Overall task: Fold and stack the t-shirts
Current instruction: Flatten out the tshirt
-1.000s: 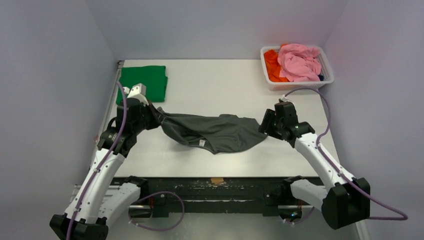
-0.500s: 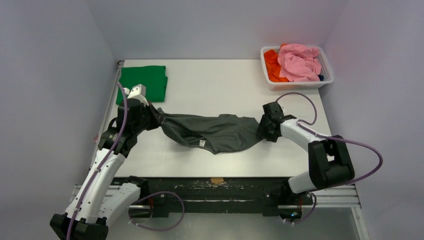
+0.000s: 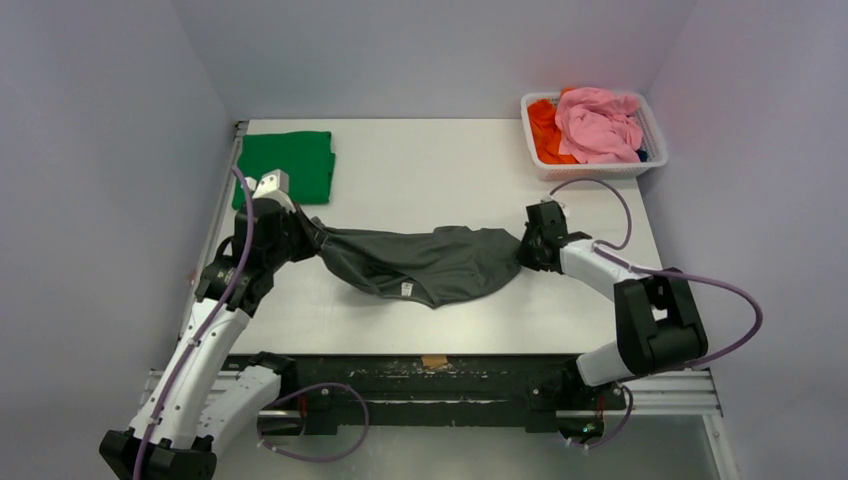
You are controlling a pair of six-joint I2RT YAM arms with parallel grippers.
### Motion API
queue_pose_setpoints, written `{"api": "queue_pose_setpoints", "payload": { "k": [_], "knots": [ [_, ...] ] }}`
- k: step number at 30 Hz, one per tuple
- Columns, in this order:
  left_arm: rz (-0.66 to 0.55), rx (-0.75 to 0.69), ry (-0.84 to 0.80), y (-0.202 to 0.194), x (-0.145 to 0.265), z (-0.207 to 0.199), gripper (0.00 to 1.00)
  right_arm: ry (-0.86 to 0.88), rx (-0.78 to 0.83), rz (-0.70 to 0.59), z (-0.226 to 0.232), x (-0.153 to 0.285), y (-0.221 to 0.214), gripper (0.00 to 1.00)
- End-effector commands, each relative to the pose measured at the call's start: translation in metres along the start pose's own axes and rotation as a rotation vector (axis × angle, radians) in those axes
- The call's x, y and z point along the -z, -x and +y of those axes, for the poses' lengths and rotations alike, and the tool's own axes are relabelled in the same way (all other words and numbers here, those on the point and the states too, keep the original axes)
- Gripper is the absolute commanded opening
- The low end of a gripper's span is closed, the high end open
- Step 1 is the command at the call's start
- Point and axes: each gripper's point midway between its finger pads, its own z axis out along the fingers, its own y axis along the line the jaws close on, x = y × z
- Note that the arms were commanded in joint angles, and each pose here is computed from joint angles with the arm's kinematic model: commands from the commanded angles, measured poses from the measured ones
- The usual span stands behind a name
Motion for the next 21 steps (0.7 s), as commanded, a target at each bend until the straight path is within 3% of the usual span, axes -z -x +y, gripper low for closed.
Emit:
{"api": "queue_pose_setpoints", "payload": {
  "k": [1,8,16,21],
  "knots": [
    [-0.059,0.006,-0.010,0.013,0.009,-0.003,0.00,0.117,0.021,-0.158,0.019,0.034,0.034,0.00],
    [-0.167,-0.010,-0.079,0.055,0.041,-0.029,0.00,0.358,0.064,-0.433,0.050,0.148,0.088,0.00],
    [-0.366,-0.022,-0.123,0.117,0.121,-0.053,0.00,0.494,0.047,-0.736,0.049,0.307,0.135,0.00],
    [-0.485,-0.020,-0.148,0.150,0.156,-0.066,0.00,0.545,0.071,-0.857,0.053,0.363,0.156,0.00]
  ]
}}
